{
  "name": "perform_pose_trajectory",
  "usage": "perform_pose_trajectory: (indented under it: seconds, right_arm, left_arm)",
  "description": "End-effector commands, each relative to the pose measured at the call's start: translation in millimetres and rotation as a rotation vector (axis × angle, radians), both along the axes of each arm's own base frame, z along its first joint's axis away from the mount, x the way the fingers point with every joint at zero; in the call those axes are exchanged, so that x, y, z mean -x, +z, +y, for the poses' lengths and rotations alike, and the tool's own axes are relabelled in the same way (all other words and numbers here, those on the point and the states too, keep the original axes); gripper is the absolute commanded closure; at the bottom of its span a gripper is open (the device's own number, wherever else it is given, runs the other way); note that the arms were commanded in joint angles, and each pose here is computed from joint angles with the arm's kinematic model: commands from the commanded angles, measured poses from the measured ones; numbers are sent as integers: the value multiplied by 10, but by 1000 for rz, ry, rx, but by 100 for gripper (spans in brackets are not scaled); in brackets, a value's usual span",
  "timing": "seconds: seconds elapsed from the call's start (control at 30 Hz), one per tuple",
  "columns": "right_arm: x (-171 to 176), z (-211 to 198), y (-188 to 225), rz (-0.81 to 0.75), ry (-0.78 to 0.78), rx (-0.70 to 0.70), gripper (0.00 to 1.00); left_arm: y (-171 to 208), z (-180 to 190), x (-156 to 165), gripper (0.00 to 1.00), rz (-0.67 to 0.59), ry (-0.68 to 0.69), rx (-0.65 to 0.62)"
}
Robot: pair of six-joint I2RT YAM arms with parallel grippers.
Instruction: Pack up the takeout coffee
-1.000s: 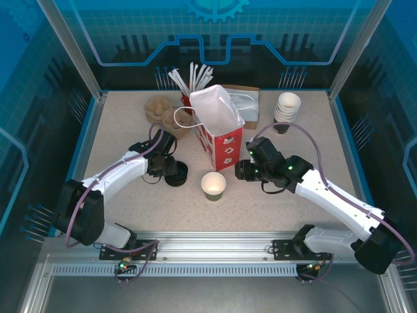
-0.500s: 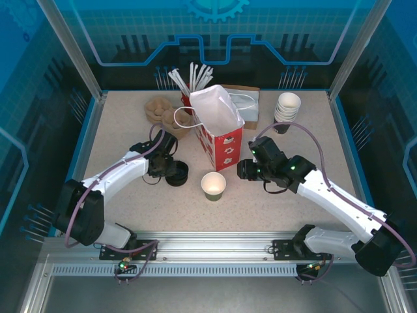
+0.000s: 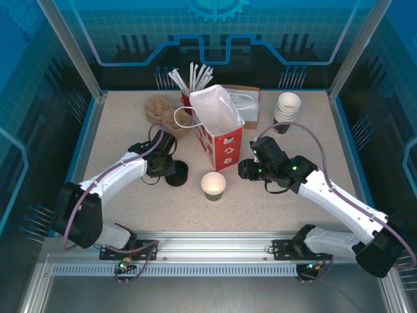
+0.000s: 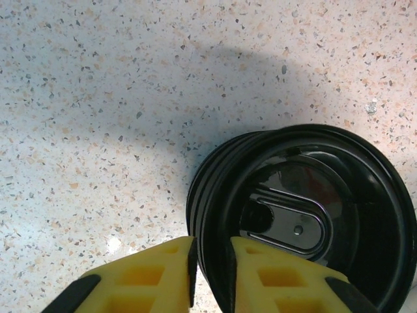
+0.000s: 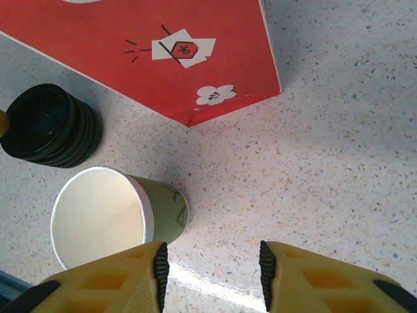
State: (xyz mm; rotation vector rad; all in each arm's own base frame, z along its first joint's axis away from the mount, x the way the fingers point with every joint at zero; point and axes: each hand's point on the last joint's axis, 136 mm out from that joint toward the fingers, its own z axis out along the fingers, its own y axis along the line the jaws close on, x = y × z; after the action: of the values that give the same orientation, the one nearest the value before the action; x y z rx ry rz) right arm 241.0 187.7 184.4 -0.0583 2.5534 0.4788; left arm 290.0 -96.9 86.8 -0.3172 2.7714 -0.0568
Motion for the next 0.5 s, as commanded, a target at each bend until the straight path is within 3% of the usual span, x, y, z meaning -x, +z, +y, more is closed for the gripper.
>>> perform_pose_trajectory:
  seconds: [0.0,0.47]
  right_arm:
    - [37,-93,-26,6,-11,15,55]
    - [35,-137,-57,12,-25,17,55]
  left_arm:
    - [50,-1,-8,75,-17,-23,-16]
    - [-75,-19,1,76,6,-21,-12]
